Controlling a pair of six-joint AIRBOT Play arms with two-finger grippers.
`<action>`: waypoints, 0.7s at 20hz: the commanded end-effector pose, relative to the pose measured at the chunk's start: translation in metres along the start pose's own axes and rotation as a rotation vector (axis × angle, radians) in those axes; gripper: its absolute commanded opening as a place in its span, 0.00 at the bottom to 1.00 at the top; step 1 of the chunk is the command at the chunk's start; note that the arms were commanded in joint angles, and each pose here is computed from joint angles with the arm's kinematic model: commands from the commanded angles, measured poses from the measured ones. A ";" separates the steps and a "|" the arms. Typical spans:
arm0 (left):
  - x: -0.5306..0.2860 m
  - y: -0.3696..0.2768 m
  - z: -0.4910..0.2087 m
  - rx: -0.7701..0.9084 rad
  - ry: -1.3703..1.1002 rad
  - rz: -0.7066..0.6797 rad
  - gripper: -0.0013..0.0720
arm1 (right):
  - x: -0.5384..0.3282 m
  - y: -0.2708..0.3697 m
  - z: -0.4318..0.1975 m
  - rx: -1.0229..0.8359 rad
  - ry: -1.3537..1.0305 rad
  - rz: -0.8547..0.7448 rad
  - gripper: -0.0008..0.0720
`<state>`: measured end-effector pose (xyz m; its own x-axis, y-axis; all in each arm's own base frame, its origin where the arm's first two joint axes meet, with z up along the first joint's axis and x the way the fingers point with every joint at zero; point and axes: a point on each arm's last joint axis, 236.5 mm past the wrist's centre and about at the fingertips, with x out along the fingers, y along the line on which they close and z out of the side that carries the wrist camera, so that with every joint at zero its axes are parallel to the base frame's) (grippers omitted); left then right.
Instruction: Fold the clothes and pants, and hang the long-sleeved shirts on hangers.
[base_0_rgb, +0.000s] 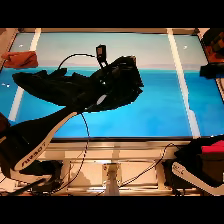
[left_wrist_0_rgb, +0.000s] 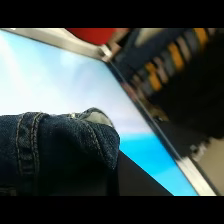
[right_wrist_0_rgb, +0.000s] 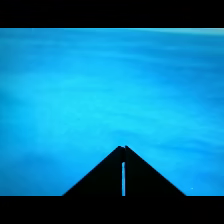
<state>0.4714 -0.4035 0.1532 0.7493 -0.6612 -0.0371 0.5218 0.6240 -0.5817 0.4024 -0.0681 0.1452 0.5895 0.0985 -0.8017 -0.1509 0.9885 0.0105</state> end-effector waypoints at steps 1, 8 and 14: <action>0.002 0.062 0.025 -0.026 -0.046 0.094 0.05 | 0.038 0.072 -0.029 -0.084 0.025 0.280 0.10; -0.025 0.174 0.093 -0.109 -0.170 0.269 0.12 | 0.109 0.166 -0.031 -0.217 -0.031 0.346 0.71; -0.033 0.183 0.109 -0.103 -0.197 0.283 0.91 | 0.156 0.232 -0.020 -0.310 -0.101 0.348 0.73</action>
<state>0.5837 -0.2321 0.1305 0.9214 -0.3829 -0.0668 0.2506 0.7166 -0.6510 0.4305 0.1454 0.0247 0.5038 0.4419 -0.7422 -0.5604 0.8211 0.1084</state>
